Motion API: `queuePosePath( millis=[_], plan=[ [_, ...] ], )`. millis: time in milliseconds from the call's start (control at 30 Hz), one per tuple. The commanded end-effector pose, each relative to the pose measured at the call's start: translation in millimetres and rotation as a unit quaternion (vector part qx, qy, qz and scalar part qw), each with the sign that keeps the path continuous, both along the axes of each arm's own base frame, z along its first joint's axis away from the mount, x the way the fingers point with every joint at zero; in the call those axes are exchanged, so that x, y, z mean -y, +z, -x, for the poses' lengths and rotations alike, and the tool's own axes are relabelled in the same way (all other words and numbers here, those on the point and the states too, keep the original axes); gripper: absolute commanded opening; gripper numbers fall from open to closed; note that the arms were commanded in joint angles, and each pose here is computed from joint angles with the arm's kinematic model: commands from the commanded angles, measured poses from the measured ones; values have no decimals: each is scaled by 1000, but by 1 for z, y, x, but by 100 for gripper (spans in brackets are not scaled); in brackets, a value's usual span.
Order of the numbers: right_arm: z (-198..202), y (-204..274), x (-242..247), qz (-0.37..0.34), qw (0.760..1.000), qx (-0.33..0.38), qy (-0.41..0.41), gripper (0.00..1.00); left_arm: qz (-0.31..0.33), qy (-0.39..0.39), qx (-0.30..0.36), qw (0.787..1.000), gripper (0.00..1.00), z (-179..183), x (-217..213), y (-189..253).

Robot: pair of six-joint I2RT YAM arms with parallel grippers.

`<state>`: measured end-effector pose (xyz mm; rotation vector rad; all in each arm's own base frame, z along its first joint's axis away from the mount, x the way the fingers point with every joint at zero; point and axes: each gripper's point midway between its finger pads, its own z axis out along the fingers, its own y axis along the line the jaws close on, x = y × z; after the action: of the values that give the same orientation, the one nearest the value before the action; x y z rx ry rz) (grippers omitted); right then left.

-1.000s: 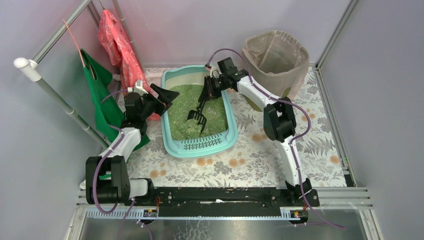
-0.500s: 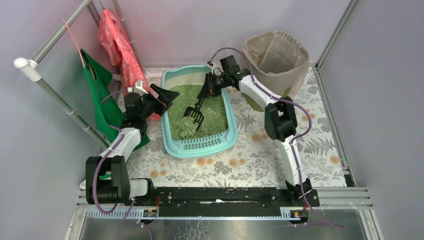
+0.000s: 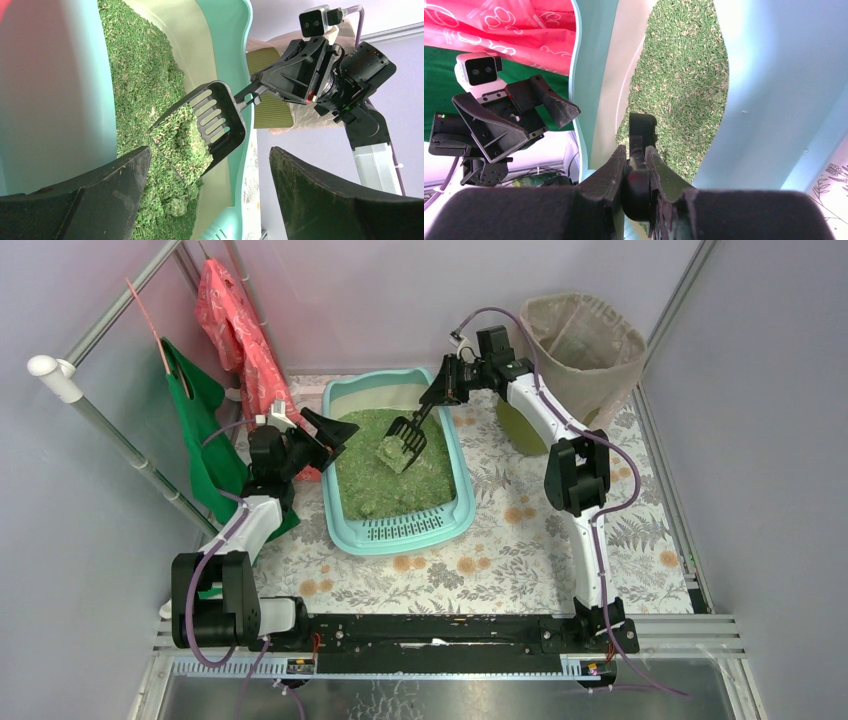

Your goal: Clean the litter box

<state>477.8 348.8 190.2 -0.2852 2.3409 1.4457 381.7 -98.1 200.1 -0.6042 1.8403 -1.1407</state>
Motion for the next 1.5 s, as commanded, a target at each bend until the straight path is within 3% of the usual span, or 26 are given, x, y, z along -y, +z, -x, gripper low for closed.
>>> queuePosePath(
  millis=[0, 300, 667, 900, 1033, 1133, 1267, 1367, 1467],
  plan=[
    [2, 46, -3, -36, 999, 34, 12, 0, -5, 7, -44, 999, 96, 4, -5, -31],
    [5, 38, -10, -43, 999, 23, 17, 0, -6, 7, -45, 999, 97, 5, -5, -32],
    [-2, 90, -19, -101, 994, 41, 26, 0, -4, 6, -43, 999, 96, 5, -5, -30],
    [3, 81, -25, -107, 993, 25, 36, 0, -2, 6, -42, 999, 96, 5, -5, -31],
    [-10, 93, -7, -109, 993, 46, 6, 0, -4, 4, -43, 999, 96, 7, -4, -31],
    [0, 95, -16, -106, 993, 44, 34, 0, -2, 5, -44, 999, 96, 6, -4, -32],
    [-14, 100, 5, -106, 993, 55, -8, 0, -4, 4, -40, 999, 96, 5, -4, -30],
    [-1, 98, -9, -119, 992, 41, 30, 0, -7, 7, -46, 999, 96, 5, -5, -32],
    [-9, 99, -4, -121, 992, 41, 4, 0, 4, 1, -43, 999, 96, 4, -3, -31]
  ],
)
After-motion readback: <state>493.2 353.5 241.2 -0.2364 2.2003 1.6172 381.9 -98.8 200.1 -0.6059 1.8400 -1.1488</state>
